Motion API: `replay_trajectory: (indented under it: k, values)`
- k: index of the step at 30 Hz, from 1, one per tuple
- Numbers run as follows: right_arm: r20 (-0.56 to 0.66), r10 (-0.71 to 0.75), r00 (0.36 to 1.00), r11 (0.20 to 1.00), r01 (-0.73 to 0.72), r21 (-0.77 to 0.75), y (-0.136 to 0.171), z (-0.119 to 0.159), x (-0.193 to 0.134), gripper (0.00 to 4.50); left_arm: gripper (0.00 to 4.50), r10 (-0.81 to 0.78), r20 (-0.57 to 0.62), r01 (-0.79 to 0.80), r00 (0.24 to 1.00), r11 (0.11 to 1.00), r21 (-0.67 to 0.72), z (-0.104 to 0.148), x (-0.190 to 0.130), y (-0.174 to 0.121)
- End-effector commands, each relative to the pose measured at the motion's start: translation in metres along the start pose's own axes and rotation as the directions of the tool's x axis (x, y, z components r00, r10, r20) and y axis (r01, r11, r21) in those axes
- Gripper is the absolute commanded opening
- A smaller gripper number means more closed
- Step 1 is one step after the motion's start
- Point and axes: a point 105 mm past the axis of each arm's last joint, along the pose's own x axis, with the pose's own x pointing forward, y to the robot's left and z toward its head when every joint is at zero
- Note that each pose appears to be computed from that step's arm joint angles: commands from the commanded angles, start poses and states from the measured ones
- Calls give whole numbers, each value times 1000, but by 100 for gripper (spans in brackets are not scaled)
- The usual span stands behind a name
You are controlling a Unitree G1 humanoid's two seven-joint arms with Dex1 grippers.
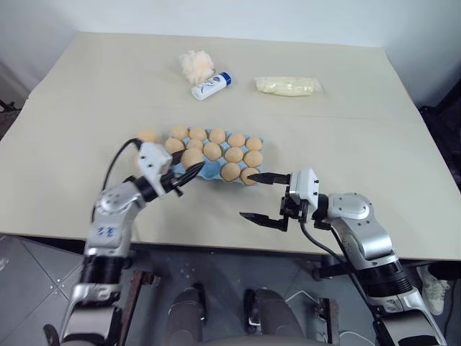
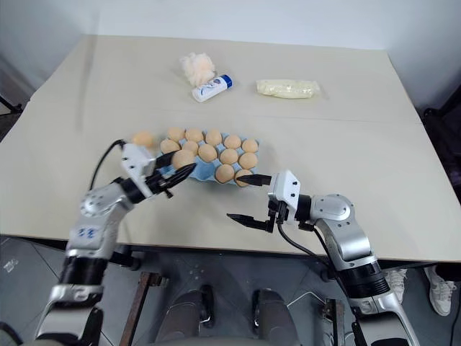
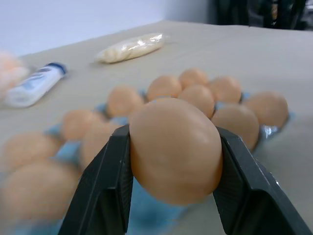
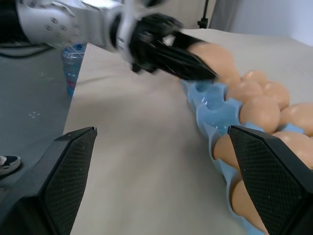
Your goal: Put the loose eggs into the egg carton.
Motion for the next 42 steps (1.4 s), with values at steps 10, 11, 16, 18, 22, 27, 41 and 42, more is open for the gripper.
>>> replay_trajectory:
  k: [10,11,16,18,22,27,41,42]
  values:
    - [39,-66,997,997,68,-43,-2,12,-1,450,443,14,54,-19,998,996,88,14,-22,17]
    - [38,-68,997,997,69,-42,-2,12,-1,450,443,26,59,-32,998,995,99,16,-32,19]
    - [42,-64,997,997,65,-34,-2,9,1,450,443,110,6,-110,994,983,150,10,-87,28]
    - [47,-55,997,998,57,-31,-1,10,3,450,443,223,-8,-219,975,963,154,5,-112,38]
    - [48,-42,998,999,44,-31,-1,10,4,450,443,460,-19,-452,888,878,155,-6,-151,58]
    - [41,-24,999,999,26,-33,-2,10,4,450,443,607,-123,-607,785,794,42,-40,-189,64]
    - [30,-19,999,999,20,-45,-6,11,3,450,443,529,-137,-536,838,844,-25,-40,-108,79]
    - [30,-18,999,999,20,-44,-5,11,3,450,443,519,-148,-529,842,848,-34,-43,-102,81]
